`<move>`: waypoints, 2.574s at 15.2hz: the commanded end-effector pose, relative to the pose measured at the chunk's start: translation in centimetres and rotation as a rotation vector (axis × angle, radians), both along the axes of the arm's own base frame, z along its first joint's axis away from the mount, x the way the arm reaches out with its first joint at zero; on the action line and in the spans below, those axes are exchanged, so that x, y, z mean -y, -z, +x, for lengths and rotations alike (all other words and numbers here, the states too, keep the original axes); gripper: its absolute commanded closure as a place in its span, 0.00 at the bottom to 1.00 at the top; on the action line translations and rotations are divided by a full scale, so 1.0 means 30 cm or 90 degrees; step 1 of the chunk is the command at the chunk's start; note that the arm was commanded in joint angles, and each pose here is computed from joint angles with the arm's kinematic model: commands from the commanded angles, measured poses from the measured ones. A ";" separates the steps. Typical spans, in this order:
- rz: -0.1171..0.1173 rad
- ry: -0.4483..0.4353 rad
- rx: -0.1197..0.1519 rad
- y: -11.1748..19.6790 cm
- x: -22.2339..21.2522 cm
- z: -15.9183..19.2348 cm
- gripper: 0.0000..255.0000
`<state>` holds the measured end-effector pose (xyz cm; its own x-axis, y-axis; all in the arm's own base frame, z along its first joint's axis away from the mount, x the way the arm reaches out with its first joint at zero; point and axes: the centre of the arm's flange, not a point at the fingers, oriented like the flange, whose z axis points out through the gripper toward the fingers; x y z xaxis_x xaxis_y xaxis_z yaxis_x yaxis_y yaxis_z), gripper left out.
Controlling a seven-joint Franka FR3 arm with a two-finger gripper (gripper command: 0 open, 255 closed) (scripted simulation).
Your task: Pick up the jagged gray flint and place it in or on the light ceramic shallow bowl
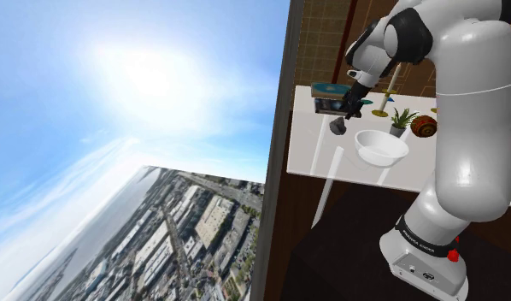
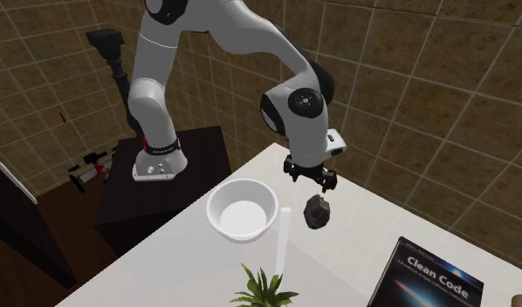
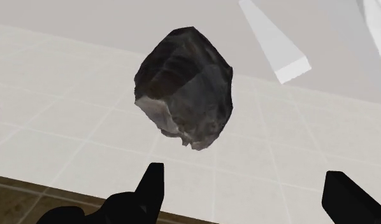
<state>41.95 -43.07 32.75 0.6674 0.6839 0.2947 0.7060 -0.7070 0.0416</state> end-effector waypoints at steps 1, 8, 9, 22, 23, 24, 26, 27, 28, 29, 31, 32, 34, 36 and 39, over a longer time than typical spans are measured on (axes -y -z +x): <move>0.004 -0.023 0.007 0.050 0.065 0.043 0.00; 0.006 -0.039 0.011 0.167 0.092 0.098 0.00; 0.006 -0.039 0.011 0.184 0.089 0.102 0.00; 0.006 -0.039 0.011 0.211 0.083 0.109 1.00; 0.006 -0.039 0.011 0.211 0.083 0.109 1.00; 0.006 -0.039 0.011 0.210 0.083 0.109 1.00; 0.006 -0.039 0.011 0.210 0.083 0.108 1.00; 0.006 -0.039 0.011 0.210 0.083 0.108 1.00; 0.006 -0.039 0.011 0.210 0.083 0.109 1.00; 0.006 -0.039 0.011 0.193 0.083 0.109 1.00; 0.006 -0.039 0.011 0.158 0.083 0.109 1.00; 0.006 -0.039 0.011 0.140 0.083 0.109 1.00; 0.006 -0.039 0.011 0.105 0.083 0.109 1.00; 0.006 -0.039 0.011 0.070 0.083 0.109 1.00; 0.006 -0.039 0.011 0.017 0.083 0.109 1.00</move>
